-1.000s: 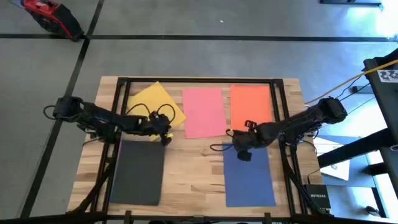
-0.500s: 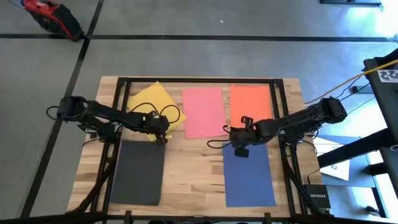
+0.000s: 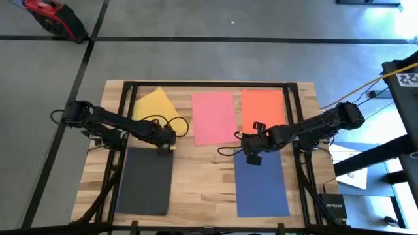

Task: Organize paper
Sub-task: Adjust the yellow paper on the table

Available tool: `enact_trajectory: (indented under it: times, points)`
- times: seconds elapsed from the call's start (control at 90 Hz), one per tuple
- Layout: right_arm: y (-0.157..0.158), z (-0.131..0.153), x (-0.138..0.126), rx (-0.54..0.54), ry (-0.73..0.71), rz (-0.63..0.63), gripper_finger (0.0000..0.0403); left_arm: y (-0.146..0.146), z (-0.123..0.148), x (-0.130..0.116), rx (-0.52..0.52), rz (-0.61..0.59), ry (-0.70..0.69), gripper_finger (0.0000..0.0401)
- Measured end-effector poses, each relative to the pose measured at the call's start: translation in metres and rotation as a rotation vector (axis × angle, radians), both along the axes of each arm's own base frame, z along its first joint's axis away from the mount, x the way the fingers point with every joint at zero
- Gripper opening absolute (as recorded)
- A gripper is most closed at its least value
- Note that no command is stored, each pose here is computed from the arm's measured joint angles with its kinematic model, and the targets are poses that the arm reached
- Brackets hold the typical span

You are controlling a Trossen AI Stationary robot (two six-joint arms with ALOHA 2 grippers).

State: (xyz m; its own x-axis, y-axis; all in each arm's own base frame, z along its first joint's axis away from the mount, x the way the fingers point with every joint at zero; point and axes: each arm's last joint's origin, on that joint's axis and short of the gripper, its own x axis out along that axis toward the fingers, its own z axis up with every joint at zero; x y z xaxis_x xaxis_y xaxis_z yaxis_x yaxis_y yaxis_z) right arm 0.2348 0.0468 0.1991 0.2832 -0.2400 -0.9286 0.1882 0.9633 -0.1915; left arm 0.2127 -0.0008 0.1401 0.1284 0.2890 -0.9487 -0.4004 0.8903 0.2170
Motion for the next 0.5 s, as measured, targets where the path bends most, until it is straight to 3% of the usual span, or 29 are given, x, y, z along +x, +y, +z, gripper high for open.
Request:
enact_trajectory:
  times: [0.156, 0.389, 0.5]
  points:
    - [0.0, 0.0, 0.0, -0.002, -0.002, 0.0, 0.0, 0.0, 0.023, 0.02, 0.006, 0.115, -0.155, 0.0]
    - [0.0, 0.001, 0.002, -0.01, -0.026, -0.002, 0.0, 0.045, 0.018, 0.011, 0.088, 0.555, -0.217, 0.0]
    - [0.001, 0.001, 0.004, -0.011, -0.043, 0.006, 0.0, 0.068, 0.013, 0.002, 0.166, 0.688, -0.219, 0.0]
